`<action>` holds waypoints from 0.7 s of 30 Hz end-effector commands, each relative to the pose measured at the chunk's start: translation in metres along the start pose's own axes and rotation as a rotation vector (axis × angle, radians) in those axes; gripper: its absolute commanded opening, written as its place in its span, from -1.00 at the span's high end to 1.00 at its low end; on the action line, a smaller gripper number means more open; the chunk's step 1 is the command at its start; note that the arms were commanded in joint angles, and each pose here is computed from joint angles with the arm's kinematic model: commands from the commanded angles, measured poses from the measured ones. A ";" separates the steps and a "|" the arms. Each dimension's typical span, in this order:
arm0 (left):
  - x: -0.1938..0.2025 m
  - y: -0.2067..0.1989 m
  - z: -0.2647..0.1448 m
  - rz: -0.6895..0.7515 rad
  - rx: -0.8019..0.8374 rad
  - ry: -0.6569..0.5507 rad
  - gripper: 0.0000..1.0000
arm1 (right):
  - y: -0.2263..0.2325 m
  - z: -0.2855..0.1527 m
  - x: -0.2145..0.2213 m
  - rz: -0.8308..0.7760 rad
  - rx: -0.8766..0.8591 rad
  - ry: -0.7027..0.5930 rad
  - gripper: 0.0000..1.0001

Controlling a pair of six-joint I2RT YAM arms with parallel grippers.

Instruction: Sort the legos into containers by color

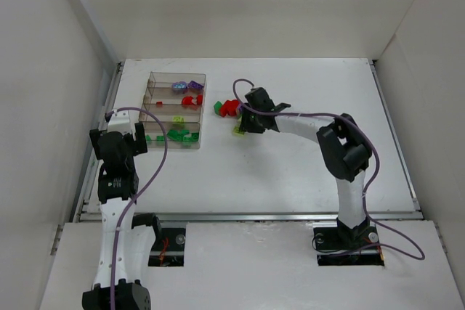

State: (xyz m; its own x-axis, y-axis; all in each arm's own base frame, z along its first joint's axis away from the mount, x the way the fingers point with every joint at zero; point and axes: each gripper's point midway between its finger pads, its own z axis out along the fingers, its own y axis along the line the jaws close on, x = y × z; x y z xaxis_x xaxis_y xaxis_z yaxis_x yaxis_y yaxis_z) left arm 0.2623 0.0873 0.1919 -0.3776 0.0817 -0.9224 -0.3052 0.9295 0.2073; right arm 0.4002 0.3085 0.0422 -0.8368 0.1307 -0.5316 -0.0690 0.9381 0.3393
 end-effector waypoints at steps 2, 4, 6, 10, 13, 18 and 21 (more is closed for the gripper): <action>-0.011 0.005 -0.001 -0.021 -0.022 -0.054 -0.78 | 0.011 0.009 -0.005 -0.010 -0.029 -0.010 0.15; -0.011 0.005 -0.001 -0.021 -0.022 -0.054 -0.78 | 0.012 0.012 -0.004 -0.011 -0.034 -0.002 0.18; -0.011 0.005 -0.001 -0.021 -0.022 -0.054 -0.78 | 0.011 0.015 0.001 -0.011 -0.037 0.013 0.26; -0.011 0.005 -0.001 -0.021 -0.022 -0.054 -0.78 | 0.012 0.018 0.003 -0.011 -0.044 0.018 0.45; -0.011 0.005 -0.001 -0.021 -0.022 -0.054 -0.78 | 0.013 0.018 0.004 -0.011 -0.052 0.024 0.74; -0.013 0.005 -0.003 -0.023 -0.024 -0.062 -0.78 | 0.009 0.015 0.001 -0.013 -0.048 0.019 1.00; -0.013 0.005 -0.003 -0.023 -0.024 -0.062 -0.78 | 0.012 0.009 -0.005 -0.013 -0.061 0.000 1.00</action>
State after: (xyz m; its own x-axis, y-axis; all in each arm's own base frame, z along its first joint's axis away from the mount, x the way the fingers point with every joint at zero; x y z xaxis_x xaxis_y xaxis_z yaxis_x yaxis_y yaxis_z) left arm 0.2612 0.0872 0.1951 -0.3662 0.0836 -0.9268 -0.3081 0.9289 0.2055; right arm 0.4110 0.3280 0.0446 -0.8309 0.1417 -0.5380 -0.1058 0.9091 0.4029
